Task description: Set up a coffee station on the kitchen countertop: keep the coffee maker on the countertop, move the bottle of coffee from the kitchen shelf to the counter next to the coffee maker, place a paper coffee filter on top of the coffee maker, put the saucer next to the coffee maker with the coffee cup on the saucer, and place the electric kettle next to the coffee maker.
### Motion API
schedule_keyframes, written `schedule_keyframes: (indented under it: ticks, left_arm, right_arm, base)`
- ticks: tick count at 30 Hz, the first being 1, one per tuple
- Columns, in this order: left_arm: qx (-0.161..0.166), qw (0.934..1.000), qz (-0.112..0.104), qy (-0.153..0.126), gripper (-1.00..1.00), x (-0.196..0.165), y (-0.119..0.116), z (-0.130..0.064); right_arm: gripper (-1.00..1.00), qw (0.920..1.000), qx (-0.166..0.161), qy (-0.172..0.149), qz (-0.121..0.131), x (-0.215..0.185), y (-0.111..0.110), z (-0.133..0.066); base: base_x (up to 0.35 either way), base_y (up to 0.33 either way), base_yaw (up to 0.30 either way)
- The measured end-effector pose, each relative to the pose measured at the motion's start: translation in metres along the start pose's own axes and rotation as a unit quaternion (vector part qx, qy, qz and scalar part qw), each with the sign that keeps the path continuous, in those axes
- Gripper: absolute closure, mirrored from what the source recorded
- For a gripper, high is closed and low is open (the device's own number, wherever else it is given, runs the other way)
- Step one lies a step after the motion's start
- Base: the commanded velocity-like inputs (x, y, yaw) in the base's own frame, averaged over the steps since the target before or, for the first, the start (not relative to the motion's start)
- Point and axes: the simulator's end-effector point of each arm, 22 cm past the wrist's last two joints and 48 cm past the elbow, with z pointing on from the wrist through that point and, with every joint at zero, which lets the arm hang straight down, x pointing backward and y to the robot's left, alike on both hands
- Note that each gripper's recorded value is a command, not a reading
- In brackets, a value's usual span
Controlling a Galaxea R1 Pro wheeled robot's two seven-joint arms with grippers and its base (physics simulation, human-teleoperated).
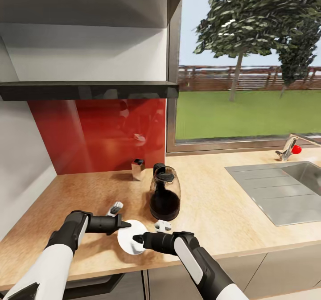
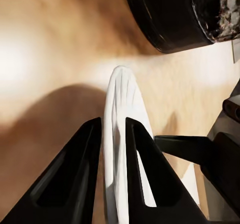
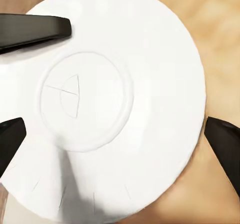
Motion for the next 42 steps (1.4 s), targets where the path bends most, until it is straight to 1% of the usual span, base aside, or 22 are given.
schedule_keyframes:
  ticks: [3, 4, 6, 8, 9, 10, 16, 17, 19, 20, 21, 23, 26, 29, 38, 42]
  left_arm:
    - [-0.003, 1.0000, 0.001, -0.003, 1.00, -0.003, 0.002, -0.003]
    - [-0.006, 1.0000, -0.001, -0.004, 1.00, -0.004, 0.004, -0.007]
    - [-0.015, 0.9998, -0.015, -0.002, 1.00, -0.005, 0.015, -0.019]
    - [-0.018, 0.9996, -0.023, -0.004, 1.00, -0.008, 0.022, -0.031]
    - [-0.017, 0.9995, -0.026, -0.007, 1.00, -0.011, 0.026, -0.040]
    - [-0.016, 0.9994, -0.027, -0.011, 1.00, -0.014, 0.029, -0.049]
    - [-0.021, 0.9990, -0.029, -0.027, 1.00, -0.025, 0.046, -0.086]
    - [-0.016, 0.9990, -0.029, -0.030, 1.00, -0.027, 0.046, -0.094]
    - [-0.009, 0.9990, -0.029, -0.032, 1.00, -0.029, 0.045, -0.097]
    - [0.002, 0.9990, -0.028, -0.034, 1.00, -0.030, 0.041, -0.102]
    - [0.009, 0.9990, -0.028, -0.035, 1.00, -0.030, 0.039, -0.104]
    - [0.017, 0.9988, -0.027, -0.037, 1.00, -0.031, 0.037, -0.109]
    - [0.021, 0.9986, -0.027, -0.039, 1.00, -0.032, 0.037, -0.115]
    - [0.023, 0.9986, -0.027, -0.039, 1.00, -0.033, 0.038, -0.116]
    - [0.023, 0.9986, -0.029, -0.038, 1.00, -0.030, 0.039, -0.116]
    - [0.030, 0.9984, -0.028, -0.038, 1.00, -0.030, 0.036, -0.116]
  right_arm:
    - [-1.00, 1.0000, -0.001, -0.001, 0.000, -0.001, 0.001, 0.000]
    - [-1.00, 1.0000, -0.001, -0.002, 0.000, -0.002, 0.002, -0.001]
    - [-1.00, 1.0000, -0.002, -0.004, 0.001, -0.004, 0.002, -0.001]
    - [-1.00, 1.0000, -0.002, -0.006, 0.002, -0.005, 0.001, -0.002]
    - [-1.00, 1.0000, -0.002, -0.007, 0.002, -0.006, 0.001, -0.002]
    - [-1.00, 1.0000, -0.002, -0.008, 0.003, -0.007, 0.001, -0.002]
    - [-1.00, 1.0000, -0.001, -0.009, 0.000, -0.008, 0.001, -0.003]
    - [-1.00, 0.9999, -0.001, -0.012, -0.003, -0.010, 0.002, -0.004]
    - [-1.00, 0.9998, -0.006, -0.019, -0.008, -0.016, 0.008, -0.006]
    - [-1.00, 0.9990, -0.018, -0.036, -0.019, -0.031, 0.022, -0.012]
    - [-1.00, 0.9984, -0.024, -0.045, -0.026, -0.038, 0.030, -0.015]
    - [-1.00, 0.9976, -0.030, -0.053, -0.032, -0.044, 0.036, -0.019]
    - [-1.00, 0.9973, -0.033, -0.056, -0.035, -0.046, 0.040, -0.020]
    - [-1.00, 0.9972, -0.034, -0.056, -0.036, -0.046, 0.041, -0.020]
    - [-1.00, 0.9972, -0.035, -0.055, -0.037, -0.046, 0.041, -0.019]
    - [-1.00, 0.9972, -0.035, -0.055, -0.037, -0.046, 0.041, -0.019]
  base:
    - [0.000, 0.000, 0.000]
    - [0.000, 0.000, 0.000]
    - [0.000, 0.000, 0.000]
    - [0.000, 0.000, 0.000]
    - [0.000, 0.000, 0.000]
    - [0.000, 0.000, 0.000]
    - [0.000, 0.000, 0.000]
    - [0.000, 0.000, 0.000]
    - [0.000, 0.000, 0.000]
    - [0.000, 0.000, 0.000]
    - [0.000, 0.000, 0.000]
    - [0.000, 0.000, 0.000]
    - [0.000, 0.000, 0.000]
    - [-0.098, 0.000, 0.000]
    - [-0.321, 0.000, 0.000]
    - [-0.337, -0.008, 0.000]
